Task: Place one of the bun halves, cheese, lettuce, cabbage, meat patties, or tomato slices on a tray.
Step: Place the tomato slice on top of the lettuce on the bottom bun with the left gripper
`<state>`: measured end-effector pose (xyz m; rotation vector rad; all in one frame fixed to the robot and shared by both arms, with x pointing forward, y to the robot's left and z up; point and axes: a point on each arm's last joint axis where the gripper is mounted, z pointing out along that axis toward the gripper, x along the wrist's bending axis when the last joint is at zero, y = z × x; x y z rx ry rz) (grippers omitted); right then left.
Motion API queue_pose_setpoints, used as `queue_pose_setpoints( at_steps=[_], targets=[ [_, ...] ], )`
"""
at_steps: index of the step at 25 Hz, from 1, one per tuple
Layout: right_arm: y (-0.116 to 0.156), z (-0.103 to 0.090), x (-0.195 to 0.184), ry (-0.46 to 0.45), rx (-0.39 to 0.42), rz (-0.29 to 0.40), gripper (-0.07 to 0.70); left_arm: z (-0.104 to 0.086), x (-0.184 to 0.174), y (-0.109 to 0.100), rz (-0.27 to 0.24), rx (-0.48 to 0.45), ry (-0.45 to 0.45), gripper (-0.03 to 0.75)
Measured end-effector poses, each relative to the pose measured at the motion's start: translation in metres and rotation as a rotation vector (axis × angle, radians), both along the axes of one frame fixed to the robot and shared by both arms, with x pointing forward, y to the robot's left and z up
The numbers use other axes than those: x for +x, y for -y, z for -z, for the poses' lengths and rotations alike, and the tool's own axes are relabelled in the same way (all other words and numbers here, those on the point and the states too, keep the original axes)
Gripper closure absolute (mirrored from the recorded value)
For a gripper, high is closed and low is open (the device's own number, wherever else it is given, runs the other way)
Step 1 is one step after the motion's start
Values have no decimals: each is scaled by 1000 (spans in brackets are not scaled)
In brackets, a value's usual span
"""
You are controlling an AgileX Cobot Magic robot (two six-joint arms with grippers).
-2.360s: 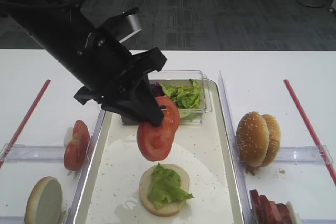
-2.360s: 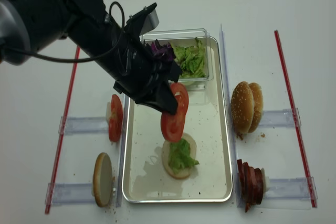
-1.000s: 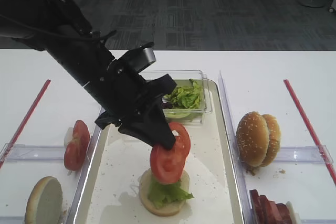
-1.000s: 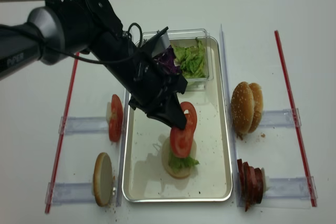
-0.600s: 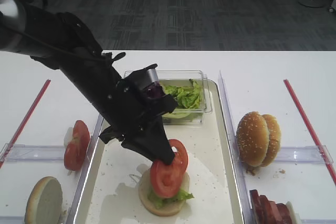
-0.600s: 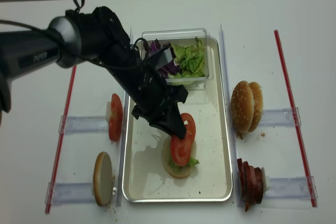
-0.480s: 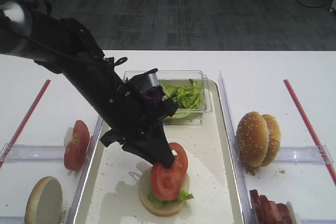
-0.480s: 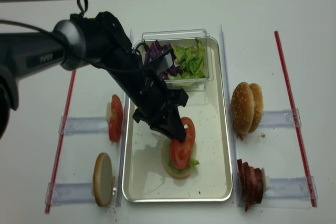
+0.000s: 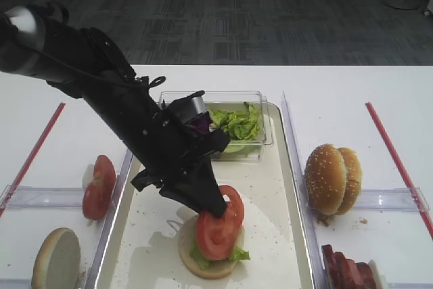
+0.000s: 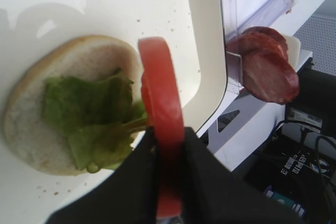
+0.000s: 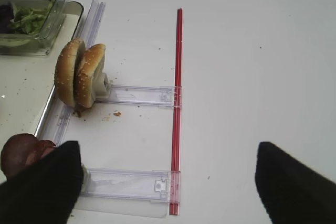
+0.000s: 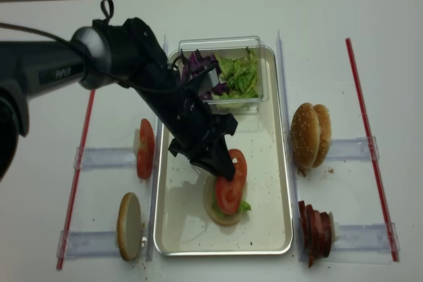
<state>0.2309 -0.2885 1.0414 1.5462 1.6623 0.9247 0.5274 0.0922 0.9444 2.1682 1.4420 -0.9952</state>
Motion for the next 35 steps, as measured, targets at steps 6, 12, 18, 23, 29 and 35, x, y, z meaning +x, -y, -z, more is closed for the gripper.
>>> queue_pose_setpoints(
  at_steps=[6,12,18,23,29,35],
  targets=[
    [0,0,0,0,0,0,-45,8,-7,-3,2,11,-29,665],
    [0,0,0,0,0,0,-45,14,-12,-6,11,16,-44,665],
    [0,0,0,0,0,0,-45,14,-12,-6,10,16,-44,662],
    [0,0,0,0,0,0,-45,14,-12,-6,9,15,-44,559],
    [0,0,0,0,0,0,-45,14,-12,-5,7,15,-46,296],
    [0,0,0,0,0,0,-45,14,-12,-5,5,15,-47,155]
  ],
)
